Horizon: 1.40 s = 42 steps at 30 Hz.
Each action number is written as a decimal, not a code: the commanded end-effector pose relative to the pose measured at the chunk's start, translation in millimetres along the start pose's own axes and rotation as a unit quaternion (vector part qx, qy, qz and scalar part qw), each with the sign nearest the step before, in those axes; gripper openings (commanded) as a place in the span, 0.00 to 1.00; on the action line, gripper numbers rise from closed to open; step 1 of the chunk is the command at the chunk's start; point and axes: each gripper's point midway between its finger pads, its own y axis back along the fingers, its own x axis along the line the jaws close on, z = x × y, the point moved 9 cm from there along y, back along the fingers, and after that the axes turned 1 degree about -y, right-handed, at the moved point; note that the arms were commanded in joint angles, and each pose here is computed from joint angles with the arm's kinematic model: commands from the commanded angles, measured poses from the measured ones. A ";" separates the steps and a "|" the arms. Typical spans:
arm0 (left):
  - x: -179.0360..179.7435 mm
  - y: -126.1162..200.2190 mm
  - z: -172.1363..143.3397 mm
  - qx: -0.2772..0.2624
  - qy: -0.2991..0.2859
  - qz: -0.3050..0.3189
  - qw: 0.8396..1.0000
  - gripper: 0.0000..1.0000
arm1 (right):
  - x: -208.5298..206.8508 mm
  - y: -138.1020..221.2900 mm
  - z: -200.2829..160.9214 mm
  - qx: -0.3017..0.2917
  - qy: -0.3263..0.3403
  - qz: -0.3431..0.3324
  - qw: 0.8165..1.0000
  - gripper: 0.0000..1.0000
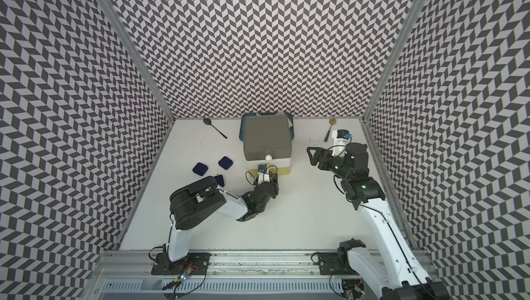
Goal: Place the brooch boxes into the drawer by color
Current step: Open the drawer in the storage box.
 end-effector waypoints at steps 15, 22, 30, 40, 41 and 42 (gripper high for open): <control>2.6 -5.3 -1.3 0.001 -0.002 0.018 1.000 0.18 | 3.7 2.4 9.2 -0.019 0.015 0.007 1.000 0.83; 3.2 -2.6 -0.8 0.002 -0.002 0.017 1.000 0.00 | 3.7 3.3 8.6 -0.019 0.014 0.007 1.000 0.83; 2.4 5.1 -5.7 0.004 -0.008 0.019 1.000 0.00 | 4.0 4.9 8.0 -0.020 0.014 0.007 1.000 0.83; -2.1 16.2 -9.9 0.007 -0.012 0.018 1.000 0.00 | 5.7 6.9 7.8 -0.020 0.012 0.012 1.000 0.84; -2.0 17.2 -10.7 0.008 -0.012 0.018 1.000 0.00 | 5.6 7.1 7.9 -0.020 0.013 0.012 1.000 0.84; -1.1 18.2 -11.7 0.009 -0.011 0.019 1.000 0.00 | 5.9 7.5 8.1 -0.021 0.012 0.012 1.000 0.84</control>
